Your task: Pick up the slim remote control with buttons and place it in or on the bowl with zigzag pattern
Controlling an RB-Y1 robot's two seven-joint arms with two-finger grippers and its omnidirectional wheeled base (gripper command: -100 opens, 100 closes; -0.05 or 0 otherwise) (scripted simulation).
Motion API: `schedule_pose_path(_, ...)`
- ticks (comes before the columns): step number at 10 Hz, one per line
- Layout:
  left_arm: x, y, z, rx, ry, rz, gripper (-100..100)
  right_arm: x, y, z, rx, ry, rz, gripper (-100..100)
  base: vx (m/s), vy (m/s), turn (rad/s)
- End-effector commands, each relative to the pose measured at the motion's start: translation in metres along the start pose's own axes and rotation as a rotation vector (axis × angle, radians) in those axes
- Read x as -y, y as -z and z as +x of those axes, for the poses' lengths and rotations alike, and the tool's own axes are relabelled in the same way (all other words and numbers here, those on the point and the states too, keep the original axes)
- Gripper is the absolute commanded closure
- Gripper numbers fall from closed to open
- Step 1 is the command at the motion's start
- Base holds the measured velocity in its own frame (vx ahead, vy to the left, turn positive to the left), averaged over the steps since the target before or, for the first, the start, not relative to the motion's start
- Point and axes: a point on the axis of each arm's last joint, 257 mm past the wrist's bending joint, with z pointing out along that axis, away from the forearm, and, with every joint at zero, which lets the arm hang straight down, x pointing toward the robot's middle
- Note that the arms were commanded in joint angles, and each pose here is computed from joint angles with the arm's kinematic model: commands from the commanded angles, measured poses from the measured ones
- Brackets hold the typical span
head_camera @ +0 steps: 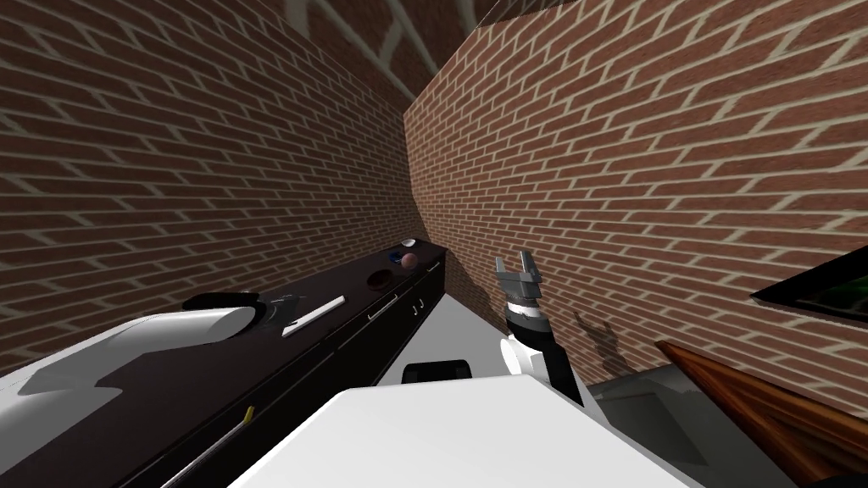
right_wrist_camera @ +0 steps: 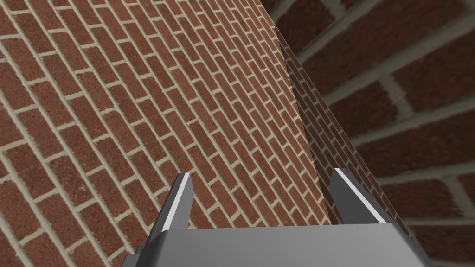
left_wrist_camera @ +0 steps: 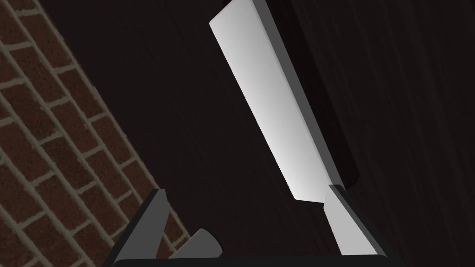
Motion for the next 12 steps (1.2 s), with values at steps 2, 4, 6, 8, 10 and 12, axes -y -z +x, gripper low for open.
schedule_pose_path(2,-0.018,0.001,-0.014,0.015,0.045,-0.085,-100,0.000,0.000,0.000,0.000,0.000,0.000,0,0.037,0.008,-0.090)
schedule_pose_path(4,-0.033,0.002,-0.025,0.025,0.088,-0.156,-100,0.000,0.000,0.000,0.000,0.000,0.000,0,0.043,0.019,-0.085)
schedule_pose_path(6,-0.048,0.004,-0.034,0.030,0.131,-0.221,-100,0.000,0.000,0.000,0.000,0.000,0.000,0,0.052,0.019,-0.087)
schedule_pose_path(8,-0.064,0.007,-0.041,0.034,0.174,-0.289,-100,0.000,0.000,0.000,0.000,0.000,0.000,0,0.052,0.023,-0.071)
schedule_pose_path(10,-0.080,0.011,-0.047,0.034,0.215,-0.351,-100,0.000,0.000,0.000,0.000,0.000,0.000,0,0.043,0.027,-0.074)
schedule_pose_path(12,-0.094,0.015,-0.050,0.033,0.255,-0.410,-100,0.000,0.000,0.000,0.000,0.000,0.000,0,0.046,0.024,-0.067)
